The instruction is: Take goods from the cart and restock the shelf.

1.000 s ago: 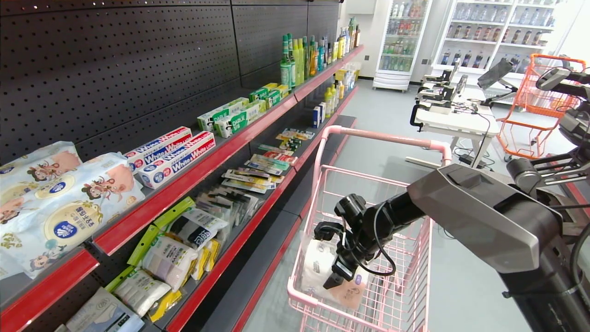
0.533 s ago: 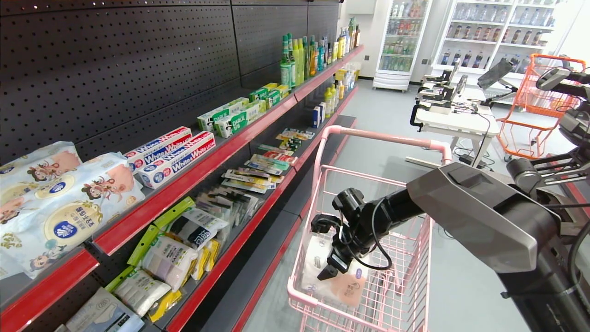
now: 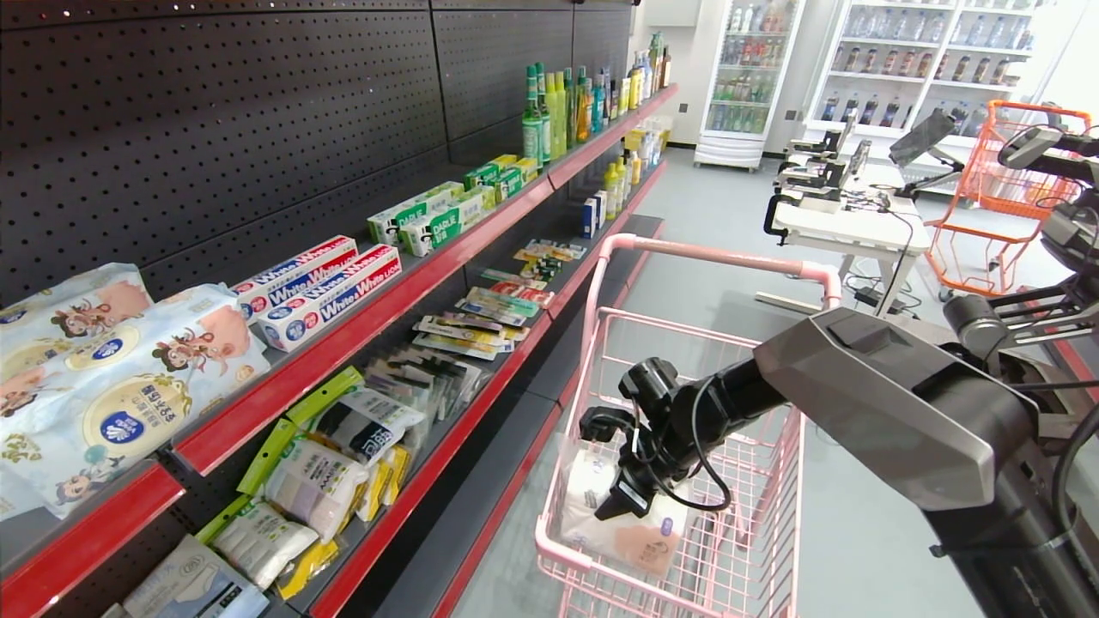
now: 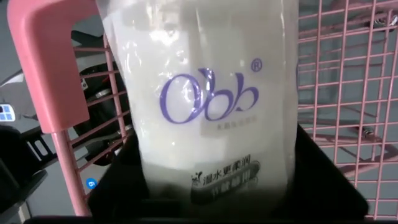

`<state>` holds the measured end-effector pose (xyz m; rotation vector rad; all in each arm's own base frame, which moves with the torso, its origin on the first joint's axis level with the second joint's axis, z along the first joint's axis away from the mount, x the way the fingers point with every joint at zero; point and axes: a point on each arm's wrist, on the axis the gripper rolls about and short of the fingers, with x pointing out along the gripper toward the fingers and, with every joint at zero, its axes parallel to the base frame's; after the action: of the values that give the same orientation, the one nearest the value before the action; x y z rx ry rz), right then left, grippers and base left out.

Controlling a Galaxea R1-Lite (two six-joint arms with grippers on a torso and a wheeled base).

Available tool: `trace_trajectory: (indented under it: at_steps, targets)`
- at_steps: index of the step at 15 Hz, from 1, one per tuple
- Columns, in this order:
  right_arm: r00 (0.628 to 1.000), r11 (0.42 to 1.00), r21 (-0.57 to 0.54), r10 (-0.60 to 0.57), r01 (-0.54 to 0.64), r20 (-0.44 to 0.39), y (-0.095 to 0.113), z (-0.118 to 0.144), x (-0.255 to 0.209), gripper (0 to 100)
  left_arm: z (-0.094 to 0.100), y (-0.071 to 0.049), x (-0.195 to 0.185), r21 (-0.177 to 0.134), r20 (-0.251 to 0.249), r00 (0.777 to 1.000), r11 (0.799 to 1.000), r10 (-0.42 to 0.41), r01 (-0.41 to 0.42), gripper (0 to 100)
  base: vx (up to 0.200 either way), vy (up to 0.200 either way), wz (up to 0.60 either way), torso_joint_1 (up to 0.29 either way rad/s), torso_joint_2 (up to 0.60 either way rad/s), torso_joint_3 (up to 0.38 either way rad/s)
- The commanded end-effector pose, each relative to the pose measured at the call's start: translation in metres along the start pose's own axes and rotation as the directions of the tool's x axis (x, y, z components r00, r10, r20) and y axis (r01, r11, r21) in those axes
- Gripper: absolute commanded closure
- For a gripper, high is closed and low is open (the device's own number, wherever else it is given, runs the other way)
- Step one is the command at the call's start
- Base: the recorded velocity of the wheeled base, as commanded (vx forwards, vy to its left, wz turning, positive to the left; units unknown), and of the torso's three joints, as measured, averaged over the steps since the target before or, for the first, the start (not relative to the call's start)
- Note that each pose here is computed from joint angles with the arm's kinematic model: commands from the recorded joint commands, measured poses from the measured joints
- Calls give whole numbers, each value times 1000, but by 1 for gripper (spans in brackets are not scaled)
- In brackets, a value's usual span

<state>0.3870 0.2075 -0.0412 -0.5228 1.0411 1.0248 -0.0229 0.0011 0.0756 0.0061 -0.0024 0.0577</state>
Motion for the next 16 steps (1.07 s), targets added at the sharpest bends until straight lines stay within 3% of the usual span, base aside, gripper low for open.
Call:
trace_trajectory:
  at_steps: [1, 4, 7, 9, 11, 14, 16]
  targets:
    - [1000, 1000, 4, 6, -5, -10, 1, -2, 2, 100, 0, 0, 0, 0, -1, 1000, 1000, 1, -1, 0, 0, 0, 0, 0, 0, 0]
    - [1000, 998, 65, -14, 14, 8, -3, 0, -11, 100, 0, 0, 0, 0, -1, 1000, 1000, 1, -1, 0, 0, 0, 0, 0, 0, 0]
    - [987, 976, 165, -154, 144, 54, -15, 5, -69, 100, 0, 0, 0, 0, -1, 1000, 1000, 1, -1, 0, 0, 0, 0, 0, 0, 0]
    - [970, 937, 282, -234, 208, 63, -13, 2, -106, 100, 0, 0, 0, 0, -1, 1000, 1000, 1, -1, 0, 0, 0, 0, 0, 0, 0]
    - [946, 872, 408, -319, 270, 56, -5, 2, -135, 100, 0, 0, 0, 0, -1, 1000, 1000, 1, -1, 0, 0, 0, 0, 0, 0, 0]
    - [917, 841, 438, -390, 319, 82, 13, -9, -184, 100, 0, 0, 0, 0, -1, 1000, 1000, 1, -1, 0, 0, 0, 0, 0, 0, 0]
    - [874, 801, 468, -473, 374, 111, 27, -12, -219, 100, 0, 0, 0, 0, -1, 1000, 1000, 1, -1, 0, 0, 0, 0, 0, 0, 0]
